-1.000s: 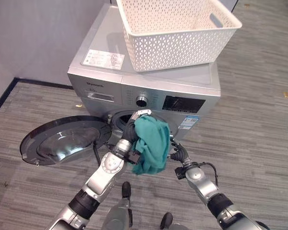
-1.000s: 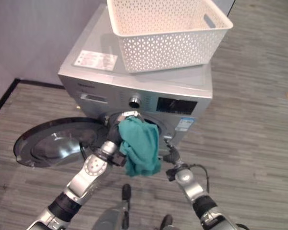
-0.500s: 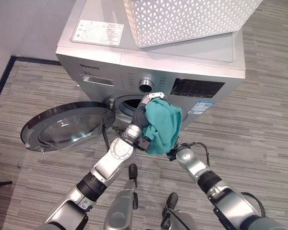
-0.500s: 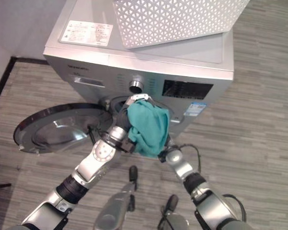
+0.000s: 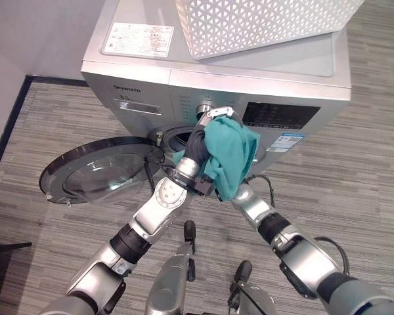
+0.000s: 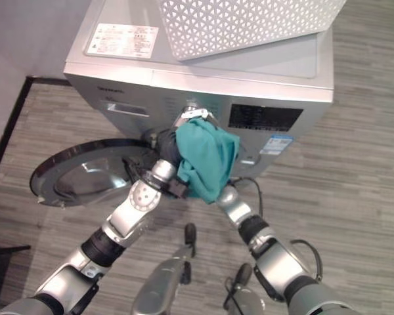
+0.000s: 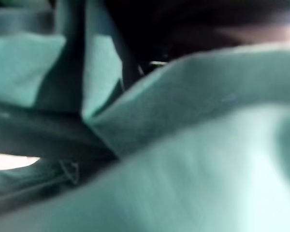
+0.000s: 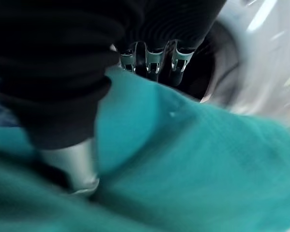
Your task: Grab the laundry basket,head to the washer,open it,put in the laundry and shut it.
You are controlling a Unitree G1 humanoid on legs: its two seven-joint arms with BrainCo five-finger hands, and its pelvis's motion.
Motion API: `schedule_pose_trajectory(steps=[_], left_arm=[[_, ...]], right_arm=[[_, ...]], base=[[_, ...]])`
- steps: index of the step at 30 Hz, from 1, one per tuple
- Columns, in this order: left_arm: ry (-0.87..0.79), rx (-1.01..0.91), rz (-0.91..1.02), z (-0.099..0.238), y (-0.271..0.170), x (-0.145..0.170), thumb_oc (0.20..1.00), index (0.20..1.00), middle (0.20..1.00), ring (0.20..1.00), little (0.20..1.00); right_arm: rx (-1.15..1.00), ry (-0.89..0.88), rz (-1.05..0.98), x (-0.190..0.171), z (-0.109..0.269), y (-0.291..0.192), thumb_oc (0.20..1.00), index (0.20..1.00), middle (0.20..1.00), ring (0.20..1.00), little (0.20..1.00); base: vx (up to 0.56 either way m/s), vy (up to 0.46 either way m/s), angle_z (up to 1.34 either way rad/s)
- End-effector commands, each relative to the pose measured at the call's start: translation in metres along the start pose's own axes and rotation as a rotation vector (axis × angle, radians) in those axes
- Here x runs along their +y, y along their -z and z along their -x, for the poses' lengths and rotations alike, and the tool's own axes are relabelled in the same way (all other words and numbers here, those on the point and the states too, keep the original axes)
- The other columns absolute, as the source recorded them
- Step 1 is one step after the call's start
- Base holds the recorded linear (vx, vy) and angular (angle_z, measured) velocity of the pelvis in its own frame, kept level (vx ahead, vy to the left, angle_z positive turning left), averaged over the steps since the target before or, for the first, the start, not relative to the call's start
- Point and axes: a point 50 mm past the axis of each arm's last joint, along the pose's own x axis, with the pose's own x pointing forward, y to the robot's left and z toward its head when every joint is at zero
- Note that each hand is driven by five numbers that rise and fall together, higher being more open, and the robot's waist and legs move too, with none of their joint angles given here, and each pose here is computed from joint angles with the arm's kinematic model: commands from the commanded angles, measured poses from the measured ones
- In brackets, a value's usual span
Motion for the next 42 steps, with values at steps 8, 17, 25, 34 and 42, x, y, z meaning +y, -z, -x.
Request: schedule_pose_trajectory(steps=[8,17,25,34,42], left_arm=[[0.093,-0.225,0.1,-0.007,-0.042,-0.017,0.2,0.2,0.2,0.2,0.2],[0.046,-0.224,0.092,-0.002,-0.041,-0.005,0.2,0.2,0.2,0.2,0.2],[0.034,-0.227,0.088,0.0,-0.041,-0.001,0.2,0.2,0.2,0.2,0.2],[0.067,-0.222,0.1,-0.002,-0.042,-0.004,0.2,0.2,0.2,0.2,0.2],[0.05,-0.229,0.097,-0.007,-0.042,-0.005,0.2,0.2,0.2,0.2,0.2]], right_arm=[[-0.033,0.113,-0.663,-0.035,-0.005,0.004,1.0,1.0,1.0,1.0,1.0],[-0.146,0.036,-0.578,-0.043,-0.013,-0.027,1.0,1.0,1.0,1.0,1.0],[-0.204,-0.063,-0.399,-0.037,-0.029,-0.063,1.0,1.0,1.0,1.0,1.0],[-0.179,-0.128,-0.366,-0.023,-0.039,-0.075,1.0,1.0,1.0,1.0,1.0],[-0.191,-0.188,-0.518,0.001,-0.038,-0.078,0.589,0.589,0.589,0.589,0.589]], base=[[0.0,0.037,0.11],[0.04,0.049,0.04],[0.0,0.0,0.0],[0.01,-0.018,0.05],[0.0,-0.003,0.04]])
